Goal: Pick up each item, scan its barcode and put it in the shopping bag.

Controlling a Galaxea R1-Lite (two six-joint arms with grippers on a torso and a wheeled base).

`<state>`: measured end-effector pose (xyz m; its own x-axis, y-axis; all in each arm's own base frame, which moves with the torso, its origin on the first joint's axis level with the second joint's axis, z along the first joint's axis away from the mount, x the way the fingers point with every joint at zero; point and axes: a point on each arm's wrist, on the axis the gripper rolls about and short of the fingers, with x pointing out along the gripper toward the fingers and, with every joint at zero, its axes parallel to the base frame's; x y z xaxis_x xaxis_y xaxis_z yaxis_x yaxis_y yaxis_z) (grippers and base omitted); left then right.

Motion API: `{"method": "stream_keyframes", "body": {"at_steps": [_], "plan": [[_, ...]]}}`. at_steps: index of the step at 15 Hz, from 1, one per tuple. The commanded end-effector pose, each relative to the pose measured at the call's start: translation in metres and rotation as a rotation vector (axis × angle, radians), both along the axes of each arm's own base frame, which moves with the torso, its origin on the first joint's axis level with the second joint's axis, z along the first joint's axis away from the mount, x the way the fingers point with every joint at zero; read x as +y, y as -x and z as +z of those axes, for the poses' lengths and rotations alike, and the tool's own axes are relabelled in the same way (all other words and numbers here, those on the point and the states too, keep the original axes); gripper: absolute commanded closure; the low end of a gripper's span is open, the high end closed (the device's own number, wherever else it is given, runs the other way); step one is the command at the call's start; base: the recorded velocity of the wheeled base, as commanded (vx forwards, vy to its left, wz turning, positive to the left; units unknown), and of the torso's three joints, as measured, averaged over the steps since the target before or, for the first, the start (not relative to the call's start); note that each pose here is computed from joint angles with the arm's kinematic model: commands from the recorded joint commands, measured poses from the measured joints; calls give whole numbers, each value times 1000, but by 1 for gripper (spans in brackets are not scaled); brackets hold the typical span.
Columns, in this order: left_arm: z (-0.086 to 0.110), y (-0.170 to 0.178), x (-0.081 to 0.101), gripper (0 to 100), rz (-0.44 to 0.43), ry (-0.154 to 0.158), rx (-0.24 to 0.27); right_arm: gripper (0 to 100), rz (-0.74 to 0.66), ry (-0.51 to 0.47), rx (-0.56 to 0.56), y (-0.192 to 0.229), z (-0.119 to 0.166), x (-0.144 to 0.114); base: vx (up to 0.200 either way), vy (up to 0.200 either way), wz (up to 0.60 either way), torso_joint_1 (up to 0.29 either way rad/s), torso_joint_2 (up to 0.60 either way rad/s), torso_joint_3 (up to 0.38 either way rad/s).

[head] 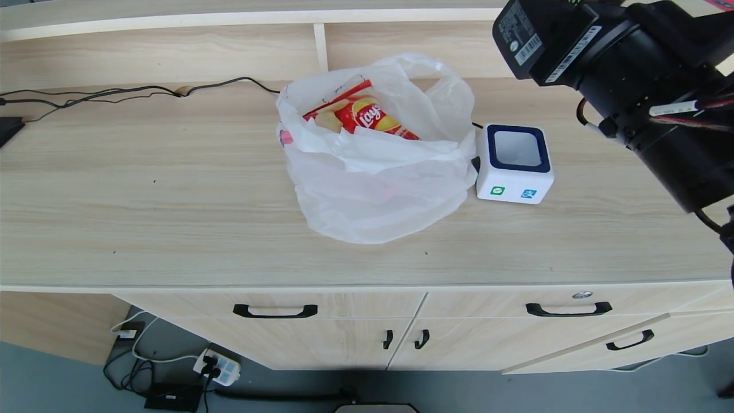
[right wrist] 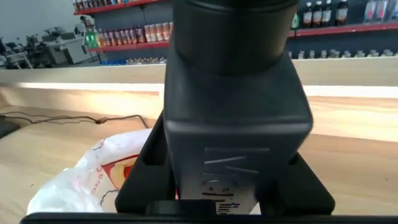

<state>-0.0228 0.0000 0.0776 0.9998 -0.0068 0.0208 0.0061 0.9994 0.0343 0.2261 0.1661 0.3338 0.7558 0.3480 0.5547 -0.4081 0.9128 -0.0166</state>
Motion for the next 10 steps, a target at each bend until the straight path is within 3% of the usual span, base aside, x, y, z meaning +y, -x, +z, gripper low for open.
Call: {"method": "stream_keyframes", "body": {"at_steps": [1,5,9,10], "plan": [[0,0,0,0,1,1,-1,100,42,-37,61,-5,11,2,0,0,0,0,0,0],[0,0,0,0,1,1,-2,100,105,-75,206,-25,20,17,0,0,0,0,0,0],[0,0,0,0,1,-6,-2,100,151,-137,239,-54,14,35,0,0,0,0,0,0],[0,0,0,0,1,-22,-2,100,176,-172,243,-69,12,46,0,0,0,0,0,0]]}}
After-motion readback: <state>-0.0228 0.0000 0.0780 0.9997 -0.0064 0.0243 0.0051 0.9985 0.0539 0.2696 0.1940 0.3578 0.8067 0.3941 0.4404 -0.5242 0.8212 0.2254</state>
